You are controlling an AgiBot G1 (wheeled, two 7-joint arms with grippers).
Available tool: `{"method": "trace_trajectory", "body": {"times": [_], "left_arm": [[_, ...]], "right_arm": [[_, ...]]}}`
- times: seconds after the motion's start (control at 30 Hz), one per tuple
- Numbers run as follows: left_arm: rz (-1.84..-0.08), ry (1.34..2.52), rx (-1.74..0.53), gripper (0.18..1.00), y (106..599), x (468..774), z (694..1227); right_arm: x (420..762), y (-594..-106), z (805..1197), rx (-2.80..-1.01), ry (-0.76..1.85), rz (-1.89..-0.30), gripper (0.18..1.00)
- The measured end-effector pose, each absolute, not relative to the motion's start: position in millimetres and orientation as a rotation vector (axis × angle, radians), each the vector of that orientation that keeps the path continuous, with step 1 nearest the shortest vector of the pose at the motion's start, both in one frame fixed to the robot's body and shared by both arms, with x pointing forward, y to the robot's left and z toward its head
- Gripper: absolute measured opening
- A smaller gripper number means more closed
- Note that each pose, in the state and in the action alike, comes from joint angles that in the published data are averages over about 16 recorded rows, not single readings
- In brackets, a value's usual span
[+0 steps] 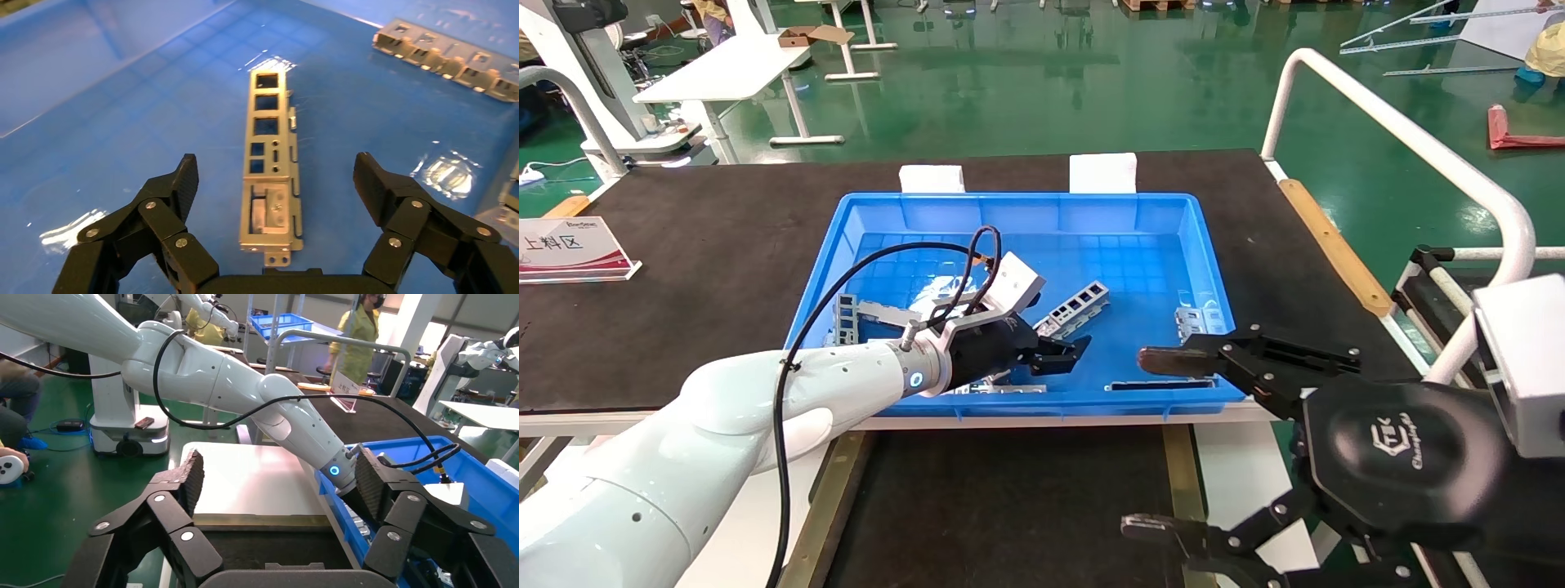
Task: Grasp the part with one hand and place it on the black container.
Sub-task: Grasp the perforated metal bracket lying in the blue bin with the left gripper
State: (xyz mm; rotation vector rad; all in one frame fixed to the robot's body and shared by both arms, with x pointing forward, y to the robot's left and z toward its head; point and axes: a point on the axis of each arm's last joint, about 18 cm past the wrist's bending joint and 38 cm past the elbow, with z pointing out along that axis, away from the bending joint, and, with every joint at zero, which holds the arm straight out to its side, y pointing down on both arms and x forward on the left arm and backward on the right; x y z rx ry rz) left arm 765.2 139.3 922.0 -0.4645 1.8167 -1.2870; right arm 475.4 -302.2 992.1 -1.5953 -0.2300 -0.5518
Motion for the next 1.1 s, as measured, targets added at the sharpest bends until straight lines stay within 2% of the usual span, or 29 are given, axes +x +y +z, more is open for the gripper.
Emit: {"method": "trace_trajectory", "body": {"times": [0.3, 0.4, 0.93, 1.1], "left_arm": [[-1.284, 1.801, -0.494, 0.836, 138, 767, 915], [-1.285, 1.8, -0.499, 0.788, 137, 767, 913], [-1.284, 1.805, -0.481, 0.422, 132, 766, 910], [-1.278, 1.813, -0.44, 0.359, 131, 764, 914]], "right_arm": [[475, -302, 992, -1.595, -0.23, -0.552, 0.808], [475, -302, 992, -1.595, -0.23, -0.552, 0.736], [475, -302, 992, -1.595, -0.23, -0.552, 0.383], [475, -302, 992, -1.595, -0.23, -0.552, 0.301]]}}
